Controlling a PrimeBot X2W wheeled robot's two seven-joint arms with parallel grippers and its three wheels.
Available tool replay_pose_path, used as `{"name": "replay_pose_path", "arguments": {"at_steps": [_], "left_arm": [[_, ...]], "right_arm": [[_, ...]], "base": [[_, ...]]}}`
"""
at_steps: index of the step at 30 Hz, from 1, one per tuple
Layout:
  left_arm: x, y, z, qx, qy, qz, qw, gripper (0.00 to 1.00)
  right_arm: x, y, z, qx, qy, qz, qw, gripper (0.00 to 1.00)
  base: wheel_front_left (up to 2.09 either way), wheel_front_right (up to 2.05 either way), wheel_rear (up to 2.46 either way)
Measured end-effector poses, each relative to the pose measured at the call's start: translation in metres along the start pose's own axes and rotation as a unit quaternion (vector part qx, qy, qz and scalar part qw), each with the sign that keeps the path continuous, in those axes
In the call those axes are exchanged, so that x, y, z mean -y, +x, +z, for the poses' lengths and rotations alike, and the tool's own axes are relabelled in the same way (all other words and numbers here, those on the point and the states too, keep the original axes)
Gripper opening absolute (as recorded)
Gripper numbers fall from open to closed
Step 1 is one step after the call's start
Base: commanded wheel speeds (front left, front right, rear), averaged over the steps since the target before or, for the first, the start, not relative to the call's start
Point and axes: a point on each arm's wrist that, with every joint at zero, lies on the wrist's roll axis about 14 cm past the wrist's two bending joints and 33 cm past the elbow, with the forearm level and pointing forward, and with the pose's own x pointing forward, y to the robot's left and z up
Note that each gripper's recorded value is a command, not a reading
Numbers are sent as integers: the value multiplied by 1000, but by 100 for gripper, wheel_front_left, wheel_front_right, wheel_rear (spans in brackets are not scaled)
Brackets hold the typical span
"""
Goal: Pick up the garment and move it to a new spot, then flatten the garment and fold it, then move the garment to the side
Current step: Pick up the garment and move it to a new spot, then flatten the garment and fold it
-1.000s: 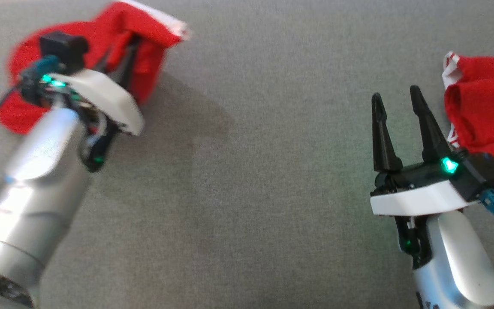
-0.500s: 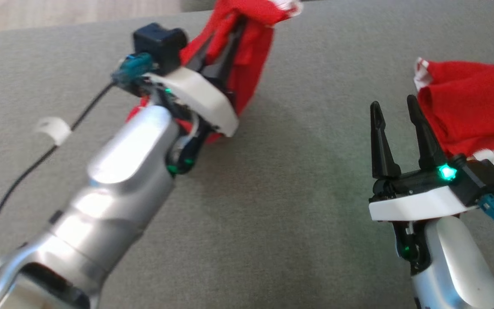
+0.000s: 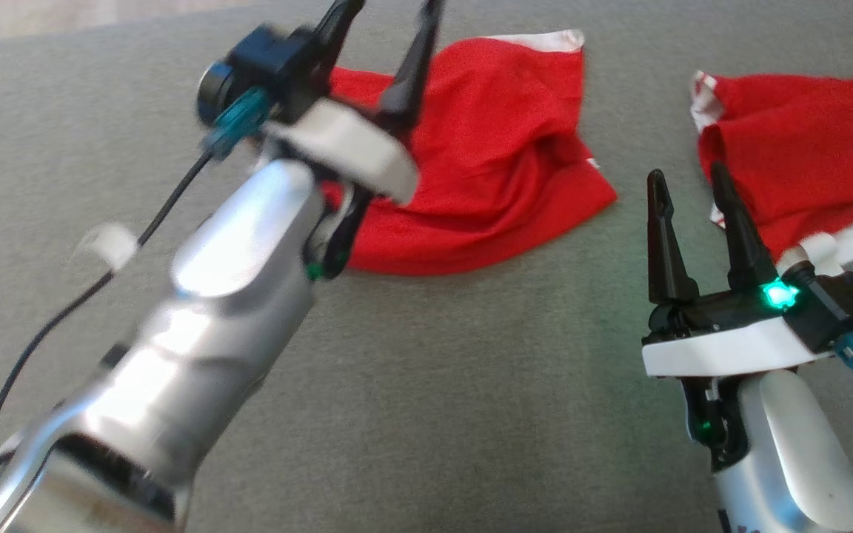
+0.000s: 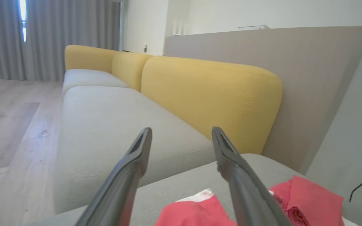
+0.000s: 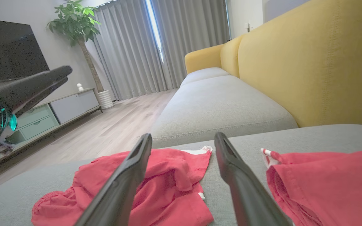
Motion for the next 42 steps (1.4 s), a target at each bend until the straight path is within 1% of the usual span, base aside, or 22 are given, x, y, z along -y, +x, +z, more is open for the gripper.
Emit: {"name": "replay_pose_path", "arguments": {"at_steps": [5, 7, 9, 16, 21, 23, 26, 29, 32, 34, 37, 40, 42], "left_arm": [[-65, -55, -10, -11, 7, 92, 996, 100], [-83, -81, -5, -1, 17, 120, 993, 100], [-92, -109, -3, 4, 23, 142, 990, 100], [-87, -201, -6, 17, 37, 204, 978, 100], [-73, -247, -15, 24, 23, 246, 969, 100], [-70, -258, -18, 29, 13, 262, 965, 100], [-69, -262, -13, 42, 9, 269, 962, 100], [-69, -261, -10, 49, 11, 266, 963, 100], [-68, -258, -11, 50, 10, 262, 964, 100], [-70, -257, -13, 49, 8, 263, 963, 100], [-75, -255, -15, 48, 4, 268, 962, 100], [-82, -254, -15, 49, 1, 277, 960, 100], [-87, -256, -16, 48, -1, 285, 957, 100]], "right_arm": [[-14, 5, 1, 2, -11, 21, 1000, 100], [-21, 7, 3, 5, -16, 32, 999, 100], [-27, 7, 3, 4, -20, 40, 999, 100], [-54, -8, -3, -9, -23, 73, 997, 100], [-72, -17, -2, -11, -23, 97, 995, 100], [-77, -18, -1, -10, -24, 104, 994, 100], [-80, -18, -2, -12, -23, 108, 994, 100], [-82, -17, -5, -15, -24, 112, 993, 100], [-94, -16, -14, -26, -36, 133, 990, 100], [-110, -14, -23, -43, -51, 164, 984, 100], [-136, -6, -36, -71, -83, 224, 968, 100], [-151, 1, -58, -112, -134, 282, 943, 100], [-161, 2, -73, -132, -167, 322, 922, 100]], "base": [[0, 0, 0], [0, 0, 0], [0, 0, 0], [0, 0, 0], [0, 0, 0], [0, 0, 0], [0, 0, 0], [0, 0, 0], [0, 0, 0], [0, 0, 0], [0, 0, 0], [0, 0, 0], [0, 0, 0]]}}
